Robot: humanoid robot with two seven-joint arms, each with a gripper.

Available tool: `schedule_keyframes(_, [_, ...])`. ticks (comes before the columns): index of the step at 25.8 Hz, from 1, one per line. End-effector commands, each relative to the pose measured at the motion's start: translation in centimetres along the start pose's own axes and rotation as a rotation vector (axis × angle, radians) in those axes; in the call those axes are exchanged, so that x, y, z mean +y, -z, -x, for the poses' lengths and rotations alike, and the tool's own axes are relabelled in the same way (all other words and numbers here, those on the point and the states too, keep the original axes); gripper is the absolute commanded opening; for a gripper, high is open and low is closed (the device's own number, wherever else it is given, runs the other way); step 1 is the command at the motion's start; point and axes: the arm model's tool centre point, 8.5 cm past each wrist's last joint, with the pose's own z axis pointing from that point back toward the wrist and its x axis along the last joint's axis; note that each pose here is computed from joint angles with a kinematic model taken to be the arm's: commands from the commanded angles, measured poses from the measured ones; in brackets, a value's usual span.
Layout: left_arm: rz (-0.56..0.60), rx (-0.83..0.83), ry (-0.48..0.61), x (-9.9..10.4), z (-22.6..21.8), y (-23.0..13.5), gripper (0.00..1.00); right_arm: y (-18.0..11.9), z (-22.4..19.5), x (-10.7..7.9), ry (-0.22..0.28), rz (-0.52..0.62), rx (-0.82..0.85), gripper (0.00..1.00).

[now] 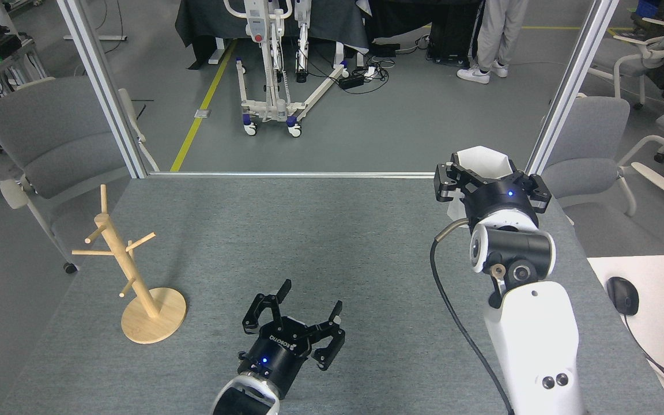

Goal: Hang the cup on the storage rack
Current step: 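Bring the cup toward the left gripper and grasp it with the left gripper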

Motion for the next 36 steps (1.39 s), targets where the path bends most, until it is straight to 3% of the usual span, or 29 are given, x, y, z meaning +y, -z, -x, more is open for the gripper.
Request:
schedule_keyframes(1, [-0.027,-0.087,0.03,1.3,-2.4,1.5,0.99,-0.8,-1.9,0.5,0.034,0.017,0.06,0.18])
schedule_keyframes(4, [-0.059,-0.148,0.052,2.6,-3.4,2.7,0.99,-1.2,-3.2,1.0,0.057,0.02,0.08,0.18])
schedule_keyframes(9, [-0.059,-0.199,0.09,3.5,-4.8,5.7,0.99,-0.9,-5.2,3.1,0.005,-0.032,0.055,0.19])
schedule_keyframes(15, [-0.046,-0.206,0.144,4.5,-5.0,8.5,0.99,-1.7,-7.6,3.8,0.029,-0.059,0.011,0.18])
schedule_keyframes(21, [-0.068,-0.266,0.186,6.0,-6.3,9.9,0.99,-2.1,-9.2,5.7,0.0,-0.102,-0.017,0.12])
schedule_keyframes(28, [-0.052,-0.316,0.195,5.8,-6.9,10.1,0.99,-2.5,-10.2,6.5,-0.004,-0.122,-0.038,0.1])
schedule_keyframes(36, [0.024,-0.338,0.189,4.3,-6.6,10.8,0.99,-3.0,-10.9,7.1,-0.001,-0.137,-0.051,0.07])
